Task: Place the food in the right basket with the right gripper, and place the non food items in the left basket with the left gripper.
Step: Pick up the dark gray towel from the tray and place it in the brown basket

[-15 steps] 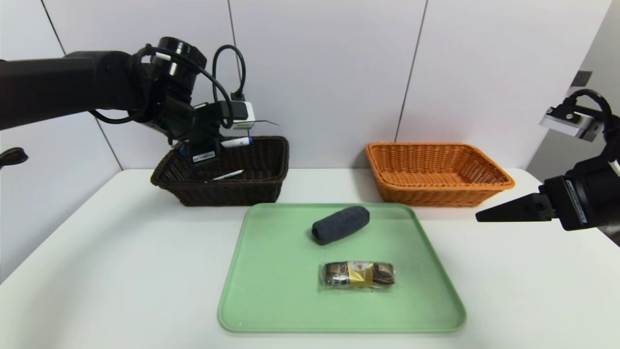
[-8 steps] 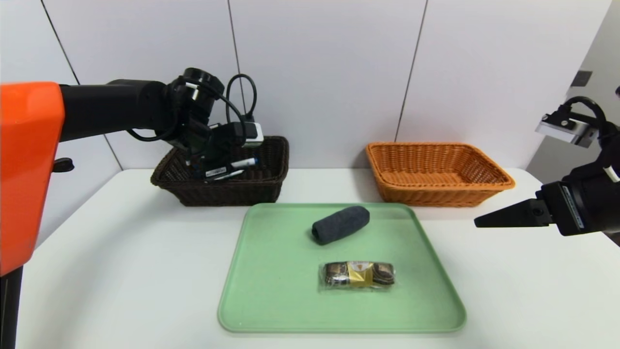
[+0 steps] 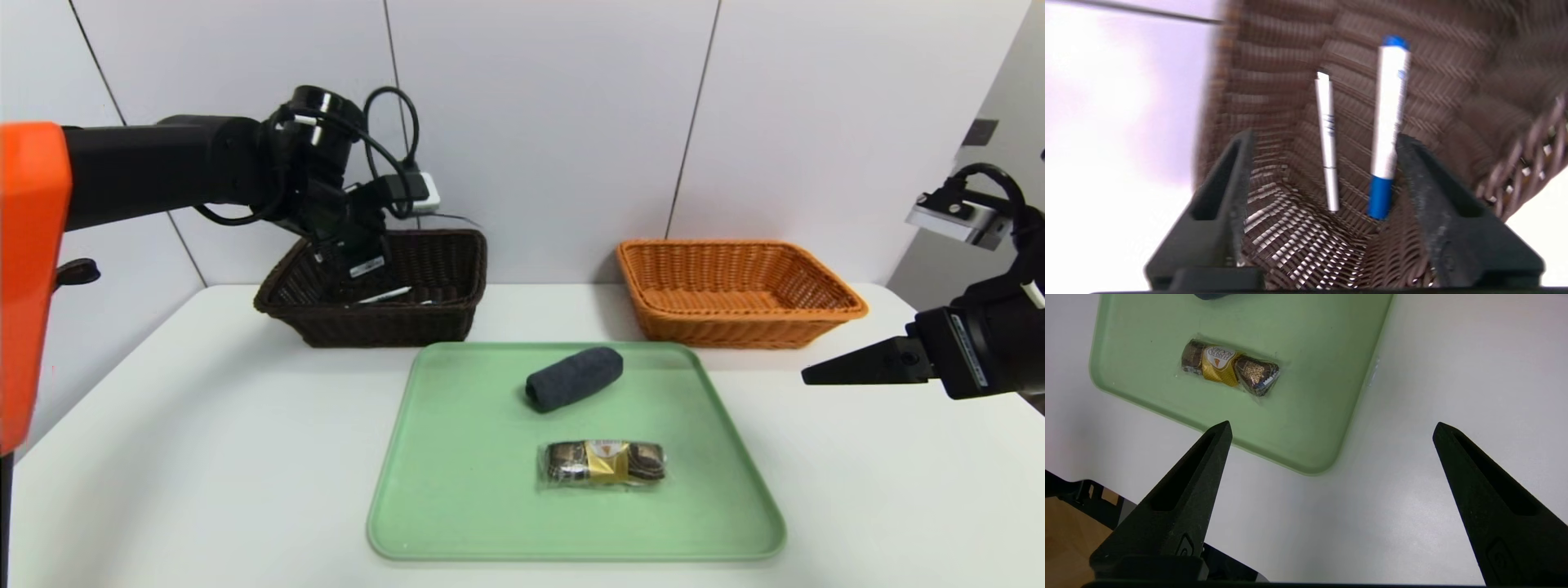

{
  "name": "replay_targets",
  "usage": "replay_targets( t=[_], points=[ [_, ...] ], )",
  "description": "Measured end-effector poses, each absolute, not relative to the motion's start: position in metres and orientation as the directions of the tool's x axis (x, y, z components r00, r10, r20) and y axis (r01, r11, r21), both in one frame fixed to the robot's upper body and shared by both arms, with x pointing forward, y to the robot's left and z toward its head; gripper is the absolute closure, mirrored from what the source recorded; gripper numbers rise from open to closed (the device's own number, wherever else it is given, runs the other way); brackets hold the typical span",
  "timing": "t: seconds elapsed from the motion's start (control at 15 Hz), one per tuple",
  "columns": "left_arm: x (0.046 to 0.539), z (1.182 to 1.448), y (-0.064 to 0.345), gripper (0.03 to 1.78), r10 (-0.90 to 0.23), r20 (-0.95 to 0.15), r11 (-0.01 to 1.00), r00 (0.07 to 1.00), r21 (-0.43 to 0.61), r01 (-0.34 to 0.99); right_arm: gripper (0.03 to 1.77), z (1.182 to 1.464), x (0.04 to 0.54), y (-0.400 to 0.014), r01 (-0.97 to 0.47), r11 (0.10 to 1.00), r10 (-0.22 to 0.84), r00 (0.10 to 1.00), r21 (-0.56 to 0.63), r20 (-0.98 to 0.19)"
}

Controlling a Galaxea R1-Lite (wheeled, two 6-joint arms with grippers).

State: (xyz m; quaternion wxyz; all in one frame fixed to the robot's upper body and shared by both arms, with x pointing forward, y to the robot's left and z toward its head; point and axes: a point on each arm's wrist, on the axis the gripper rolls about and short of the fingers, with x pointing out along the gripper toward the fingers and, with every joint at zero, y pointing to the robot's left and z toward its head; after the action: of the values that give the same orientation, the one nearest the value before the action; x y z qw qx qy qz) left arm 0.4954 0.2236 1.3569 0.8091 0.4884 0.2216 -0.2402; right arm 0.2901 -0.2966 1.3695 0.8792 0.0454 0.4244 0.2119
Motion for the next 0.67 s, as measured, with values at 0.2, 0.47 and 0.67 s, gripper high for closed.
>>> replay_targets(
  t=[0.2, 0.47, 0.67],
  points=[
    [0.481, 1.385, 0.222, 0.41, -0.197, -0.506, 0.591, 0.84, 0.622, 0.514, 0.1, 1.37, 0.287, -0.297, -0.333, 0.907, 0.41, 0.553, 0.259, -0.725],
    [0.451, 1.413, 0.201, 0.3, -0.265, -0.456, 0.787, 0.85, 0.408, 0.464, 0.1, 1.371, 0.285, -0.298, -0.334, 0.906, 0.411, 0.56, 0.259, -0.719],
    [0.421, 1.424, 0.172, 0.23, -0.351, -0.461, 0.845, 0.815, 0.22, 0.488, 0.1, 1.373, 0.283, -0.298, -0.334, 0.907, 0.411, 0.564, 0.257, -0.716]
  ],
)
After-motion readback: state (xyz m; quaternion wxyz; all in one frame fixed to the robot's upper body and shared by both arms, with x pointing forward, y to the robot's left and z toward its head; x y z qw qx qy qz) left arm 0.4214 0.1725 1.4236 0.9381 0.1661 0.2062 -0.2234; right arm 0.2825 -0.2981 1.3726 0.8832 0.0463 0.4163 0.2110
